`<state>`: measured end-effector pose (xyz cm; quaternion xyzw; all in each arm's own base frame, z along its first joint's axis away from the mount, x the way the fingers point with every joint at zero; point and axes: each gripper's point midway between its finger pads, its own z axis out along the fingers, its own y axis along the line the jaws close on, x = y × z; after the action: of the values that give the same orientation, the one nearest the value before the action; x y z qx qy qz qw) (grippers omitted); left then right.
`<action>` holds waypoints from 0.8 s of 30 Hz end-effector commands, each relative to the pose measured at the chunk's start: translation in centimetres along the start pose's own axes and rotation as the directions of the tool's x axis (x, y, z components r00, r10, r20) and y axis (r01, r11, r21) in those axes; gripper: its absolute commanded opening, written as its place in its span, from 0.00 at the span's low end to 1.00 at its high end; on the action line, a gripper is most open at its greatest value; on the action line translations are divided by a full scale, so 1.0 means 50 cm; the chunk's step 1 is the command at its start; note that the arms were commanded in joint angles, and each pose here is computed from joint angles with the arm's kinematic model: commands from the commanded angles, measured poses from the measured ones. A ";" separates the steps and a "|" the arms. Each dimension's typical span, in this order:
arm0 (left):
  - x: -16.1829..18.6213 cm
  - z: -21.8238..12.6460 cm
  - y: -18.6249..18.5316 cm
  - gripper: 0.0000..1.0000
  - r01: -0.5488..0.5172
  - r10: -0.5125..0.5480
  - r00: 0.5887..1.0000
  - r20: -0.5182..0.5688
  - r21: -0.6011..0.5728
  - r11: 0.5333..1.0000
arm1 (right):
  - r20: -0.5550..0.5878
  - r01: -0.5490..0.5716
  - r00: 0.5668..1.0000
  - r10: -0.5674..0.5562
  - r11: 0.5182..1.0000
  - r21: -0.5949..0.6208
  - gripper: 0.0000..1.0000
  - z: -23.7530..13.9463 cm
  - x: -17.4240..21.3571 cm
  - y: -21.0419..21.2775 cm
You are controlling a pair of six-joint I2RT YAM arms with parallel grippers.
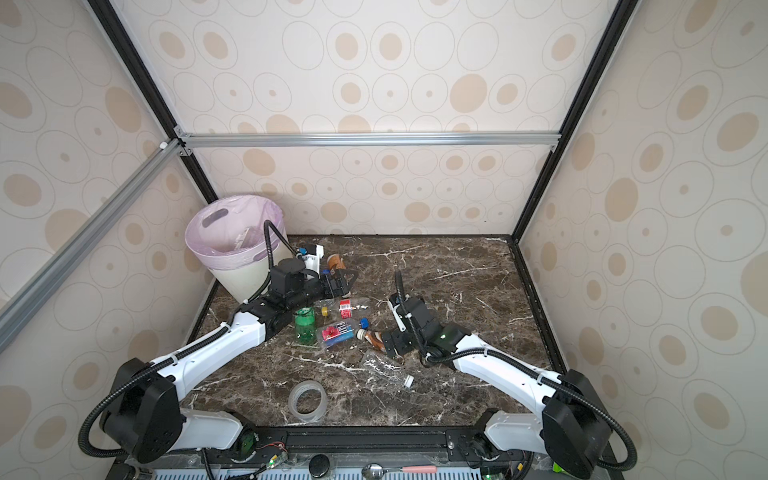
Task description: Throw the plastic bottles in the bin
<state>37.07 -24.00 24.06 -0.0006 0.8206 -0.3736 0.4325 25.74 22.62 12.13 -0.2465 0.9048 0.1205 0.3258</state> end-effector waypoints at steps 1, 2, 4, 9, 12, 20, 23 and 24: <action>-0.026 -0.010 -0.029 0.99 -0.003 0.002 0.999 0.042 0.040 0.999 | -0.047 0.015 0.999 -0.014 1.000 0.020 1.00 0.020 0.034 0.009; -0.025 -0.008 -0.029 0.99 -0.004 0.002 0.999 0.039 0.039 0.999 | -0.051 0.021 0.999 -0.020 1.000 0.018 1.00 0.022 0.039 0.013; -0.021 -0.005 -0.025 0.99 -0.004 0.002 0.999 0.033 0.034 0.999 | -0.056 0.031 0.998 -0.030 0.999 0.014 1.00 0.027 0.050 0.020; -0.014 0.000 -0.017 0.99 -0.001 0.000 1.000 0.024 0.025 1.000 | -0.082 0.076 0.994 -0.074 0.997 0.015 1.00 0.036 0.075 0.037; -0.010 0.006 -0.016 0.99 0.002 -0.002 1.000 0.014 0.026 1.000 | -0.093 0.102 0.991 -0.099 0.995 0.023 1.00 0.039 0.086 0.043; 0.000 0.017 -0.006 0.99 0.012 -0.012 1.000 0.000 0.019 1.000 | -0.114 0.123 0.986 -0.118 0.992 0.038 1.00 0.046 0.105 0.044; 0.002 0.018 -0.004 0.99 0.013 -0.013 1.000 -0.001 0.014 1.000 | -0.127 0.130 0.984 -0.123 0.991 0.042 1.00 0.051 0.110 0.045; 0.003 0.019 -0.002 0.99 0.014 -0.014 1.000 -0.003 0.011 1.000 | -0.131 0.134 0.983 -0.127 0.990 0.043 1.00 0.052 0.111 0.045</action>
<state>37.39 -24.27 23.09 -0.0019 0.8256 -0.3724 0.4239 22.54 23.79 7.50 -0.2997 0.9062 0.0746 0.2888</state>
